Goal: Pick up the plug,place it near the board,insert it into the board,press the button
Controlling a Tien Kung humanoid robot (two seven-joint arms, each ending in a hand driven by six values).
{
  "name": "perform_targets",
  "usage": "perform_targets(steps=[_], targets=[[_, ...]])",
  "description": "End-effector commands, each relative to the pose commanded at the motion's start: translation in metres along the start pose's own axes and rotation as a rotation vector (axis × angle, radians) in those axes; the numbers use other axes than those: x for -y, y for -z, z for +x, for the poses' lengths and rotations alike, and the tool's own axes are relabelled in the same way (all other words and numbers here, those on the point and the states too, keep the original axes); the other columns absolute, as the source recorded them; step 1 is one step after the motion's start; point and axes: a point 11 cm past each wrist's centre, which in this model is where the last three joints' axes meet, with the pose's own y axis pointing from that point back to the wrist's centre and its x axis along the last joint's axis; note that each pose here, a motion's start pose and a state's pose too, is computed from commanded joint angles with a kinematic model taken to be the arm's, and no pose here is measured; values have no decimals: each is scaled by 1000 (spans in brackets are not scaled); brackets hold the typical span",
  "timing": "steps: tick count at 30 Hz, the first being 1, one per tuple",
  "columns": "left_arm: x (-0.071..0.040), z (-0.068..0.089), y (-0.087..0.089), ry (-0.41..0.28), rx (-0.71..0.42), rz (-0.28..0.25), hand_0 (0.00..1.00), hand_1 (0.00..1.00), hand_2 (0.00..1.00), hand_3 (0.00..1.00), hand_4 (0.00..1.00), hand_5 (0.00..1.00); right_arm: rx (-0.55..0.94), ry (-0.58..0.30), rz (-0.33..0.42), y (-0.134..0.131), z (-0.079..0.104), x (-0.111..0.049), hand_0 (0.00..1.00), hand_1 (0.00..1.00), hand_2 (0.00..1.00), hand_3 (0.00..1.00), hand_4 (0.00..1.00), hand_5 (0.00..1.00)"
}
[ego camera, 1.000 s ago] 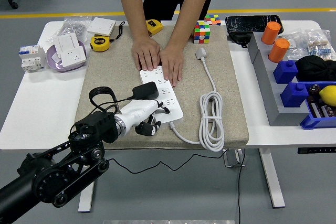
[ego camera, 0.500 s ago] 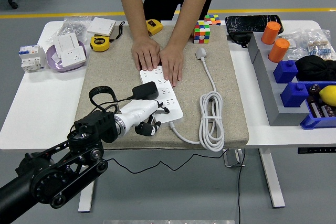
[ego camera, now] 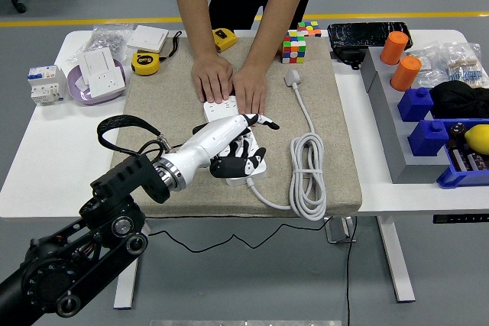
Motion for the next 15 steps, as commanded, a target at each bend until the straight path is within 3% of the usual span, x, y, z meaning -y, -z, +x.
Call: perform_targets(steps=[5,6,10,15], targets=[[-2,-9,6,30,-220,-13,436,509,558,828,651,127,0,0,1,1,0,0,964,902,849,858,998,968],[-2,-10,7,36,-265,-11,784,896,906,998,813,190,1,0,2,1,0,0,964,902,849,858,998,968],[-1,-14,15,54,-389,10,784,896,906,998,813,190,1,-1,3,1,1,0,964,902,849,858,998,968],[3,-14,22,73,-309,45,796,896,910,998,842,206,0,-2,0,1,1,0,963,901,849,858,998,967]])
